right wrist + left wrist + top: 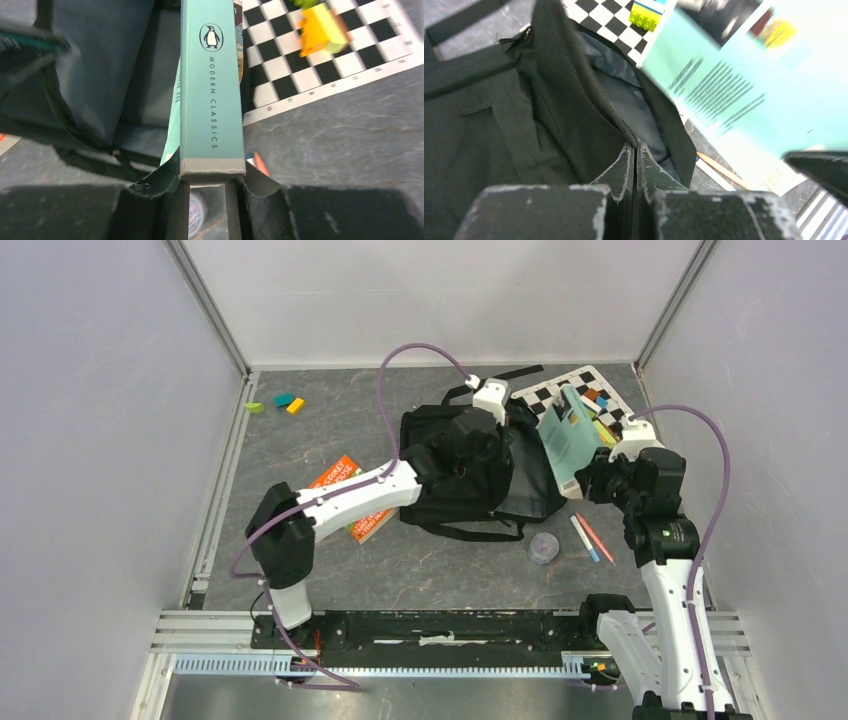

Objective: Pack the student bag
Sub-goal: Place the book in the student bag.

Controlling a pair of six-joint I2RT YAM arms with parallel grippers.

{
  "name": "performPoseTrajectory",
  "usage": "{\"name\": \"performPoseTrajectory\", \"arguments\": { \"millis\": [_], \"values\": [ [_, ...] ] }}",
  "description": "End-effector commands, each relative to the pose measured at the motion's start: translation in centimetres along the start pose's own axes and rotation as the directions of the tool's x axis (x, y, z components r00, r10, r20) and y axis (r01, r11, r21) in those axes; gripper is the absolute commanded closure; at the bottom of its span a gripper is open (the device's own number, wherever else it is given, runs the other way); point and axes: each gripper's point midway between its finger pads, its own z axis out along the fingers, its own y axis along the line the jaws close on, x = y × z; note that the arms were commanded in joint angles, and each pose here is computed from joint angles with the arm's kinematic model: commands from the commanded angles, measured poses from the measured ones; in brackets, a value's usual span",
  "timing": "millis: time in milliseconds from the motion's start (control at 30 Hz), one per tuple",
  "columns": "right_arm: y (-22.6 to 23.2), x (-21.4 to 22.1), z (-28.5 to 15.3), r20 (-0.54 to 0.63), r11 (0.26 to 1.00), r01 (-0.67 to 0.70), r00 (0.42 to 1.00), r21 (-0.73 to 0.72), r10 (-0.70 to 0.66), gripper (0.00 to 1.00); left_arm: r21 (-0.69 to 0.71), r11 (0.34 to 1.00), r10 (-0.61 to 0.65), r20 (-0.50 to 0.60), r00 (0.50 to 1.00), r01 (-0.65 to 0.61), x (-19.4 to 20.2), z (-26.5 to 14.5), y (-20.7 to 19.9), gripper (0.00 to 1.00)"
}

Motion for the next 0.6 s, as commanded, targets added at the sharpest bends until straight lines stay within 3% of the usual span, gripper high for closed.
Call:
{"name": "performPoseTrajectory", "arguments": {
  "millis": [0, 200, 567],
  "values": [
    [4.0, -1.1, -1.1, 0.044, 0.976, 0.010, 0.999, -0.218, 0.000, 1.00, 0.115, 0.989, 0.089, 0.057, 0.994, -0.096, -2.9, -2.4, -1.0, 0.98],
    [6.5, 2.4, -0.5, -0.059, 0.927, -0.074, 0.997, -0.367, 0.056, 1.00, 0.243, 0.950, 0.189, 0.052, 0.981, -0.195, -2.7, -3.9, -2.7, 0.98],
    [7.4, 5.8, 1.3, -0.216, 0.885, -0.193, 0.970, -0.423, 0.108, 1.00, 0.404, 0.882, 0.205, 0.138, 0.969, -0.244, -4.4, -7.7, -5.2, 0.98]
  ]
}}
